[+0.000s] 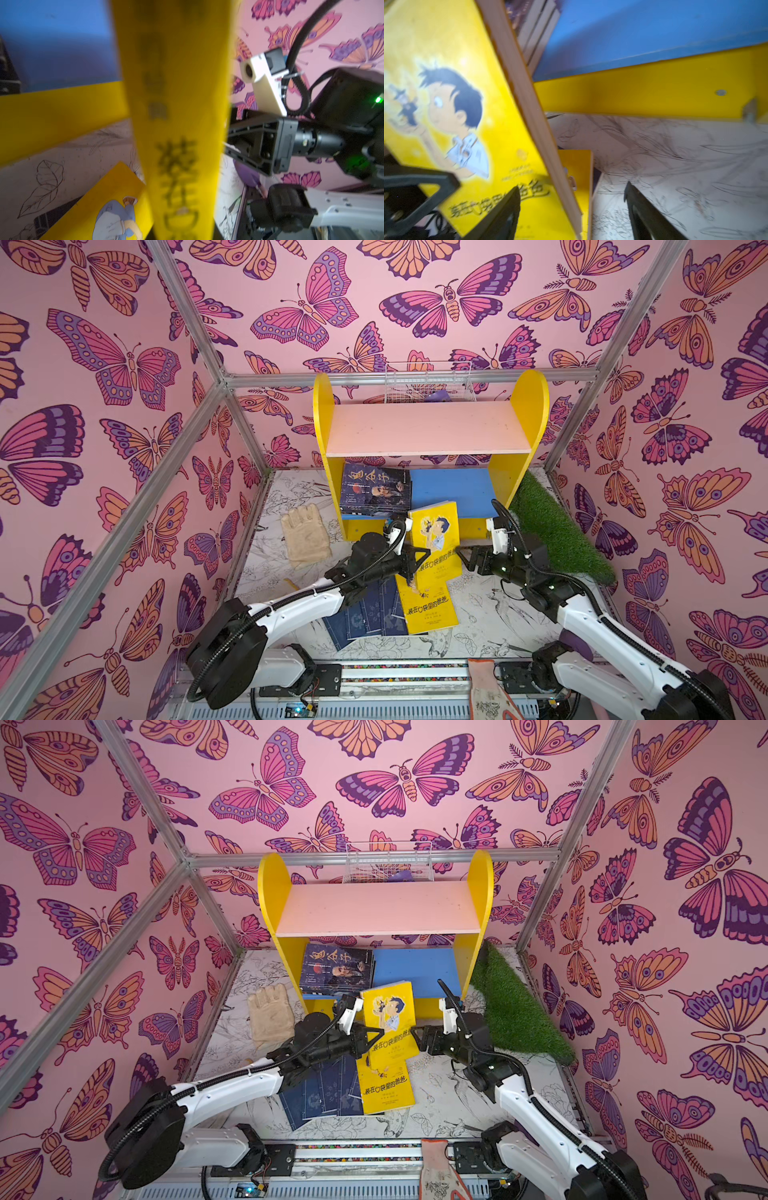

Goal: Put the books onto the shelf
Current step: 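Lift the yellow book with both grippers and carry it toward the shelf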

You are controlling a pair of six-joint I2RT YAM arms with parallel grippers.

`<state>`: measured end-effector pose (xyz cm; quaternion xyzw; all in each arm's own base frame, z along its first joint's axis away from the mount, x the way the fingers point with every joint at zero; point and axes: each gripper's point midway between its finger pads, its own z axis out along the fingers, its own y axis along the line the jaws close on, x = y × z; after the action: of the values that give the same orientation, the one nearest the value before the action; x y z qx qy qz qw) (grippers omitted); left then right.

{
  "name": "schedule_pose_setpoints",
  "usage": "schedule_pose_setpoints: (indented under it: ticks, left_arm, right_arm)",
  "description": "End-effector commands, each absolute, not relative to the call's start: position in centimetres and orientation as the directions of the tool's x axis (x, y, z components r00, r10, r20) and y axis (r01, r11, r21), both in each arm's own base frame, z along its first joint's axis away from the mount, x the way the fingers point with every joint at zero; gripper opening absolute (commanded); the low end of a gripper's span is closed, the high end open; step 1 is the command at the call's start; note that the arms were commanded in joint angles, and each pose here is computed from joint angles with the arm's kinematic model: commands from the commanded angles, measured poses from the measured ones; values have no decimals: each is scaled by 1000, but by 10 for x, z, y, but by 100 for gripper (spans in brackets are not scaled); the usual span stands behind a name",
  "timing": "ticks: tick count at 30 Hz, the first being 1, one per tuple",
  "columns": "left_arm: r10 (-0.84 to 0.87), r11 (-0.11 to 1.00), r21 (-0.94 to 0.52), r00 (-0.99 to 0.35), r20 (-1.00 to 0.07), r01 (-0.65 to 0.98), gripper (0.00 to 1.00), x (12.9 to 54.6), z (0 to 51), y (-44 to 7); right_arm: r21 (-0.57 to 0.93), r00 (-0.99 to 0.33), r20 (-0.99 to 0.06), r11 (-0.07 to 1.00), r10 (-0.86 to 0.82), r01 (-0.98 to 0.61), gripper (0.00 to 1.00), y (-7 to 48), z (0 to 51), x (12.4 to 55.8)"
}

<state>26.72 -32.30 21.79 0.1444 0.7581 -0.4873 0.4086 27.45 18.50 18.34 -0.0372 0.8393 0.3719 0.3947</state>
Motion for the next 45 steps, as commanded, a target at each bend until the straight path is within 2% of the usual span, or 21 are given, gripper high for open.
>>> schedule_pose_setpoints:
  ticks: [1, 5, 9, 15, 19, 24, 28, 32, 35, 41, 43, 45]
  left_arm:
    - [-493, 326, -688, -504, -709, 649, 0, 285, 306, -314]
    - [-627, 353, -712, -411, -661, 607, 0, 301, 325, -292]
    - [-674, 384, -708, -345, -654, 592, 0, 309, 335, -278]
    - [-744, 334, -756, -335, -578, 563, 0, 313, 329, -268]
    - [-744, 321, -761, -348, -571, 564, 0, 312, 327, -270]
    - [-744, 308, -760, -353, -568, 572, 0, 309, 330, -272]
    - [-763, 270, -767, -357, -539, 582, 0, 309, 332, -273]
    - [-794, 224, -786, -360, -490, 576, 0, 312, 331, -271]
    - [-800, 221, -791, -358, -482, 570, 0, 314, 329, -270]
    - [-770, 321, -778, -329, -546, 540, 0, 314, 319, -264]
    - [-746, 372, -778, -336, -575, 506, 16, 314, 309, -262]
    - [-740, 413, -790, -339, -582, 453, 43, 315, 293, -255]
  right_arm:
    - [676, -683, -694, 534, 227, -509, 81, 215, 229, 262]
    - [692, -701, -685, 482, 201, -538, 81, 222, 232, 255]
    - [703, -709, -681, 437, 184, -562, 81, 228, 235, 250]
    - [740, -729, -661, 317, 178, -594, 77, 250, 250, 262]
    - [754, -728, -656, 221, 197, -619, 76, 270, 267, 269]
    - [777, -734, -629, 180, 256, -603, 75, 273, 278, 279]
    - [795, -736, -601, 135, 313, -592, 69, 277, 290, 287]
    - [818, -759, -542, 22, 361, -575, 56, 286, 308, 293]
    - [822, -773, -502, -64, 387, -566, 40, 287, 321, 294]
    - [809, -750, -496, -82, 438, -583, 12, 281, 340, 296]
    - [818, -748, -484, -68, 454, -571, 9, 281, 342, 301]
    - [833, -748, -480, -30, 458, -553, 7, 282, 339, 309]
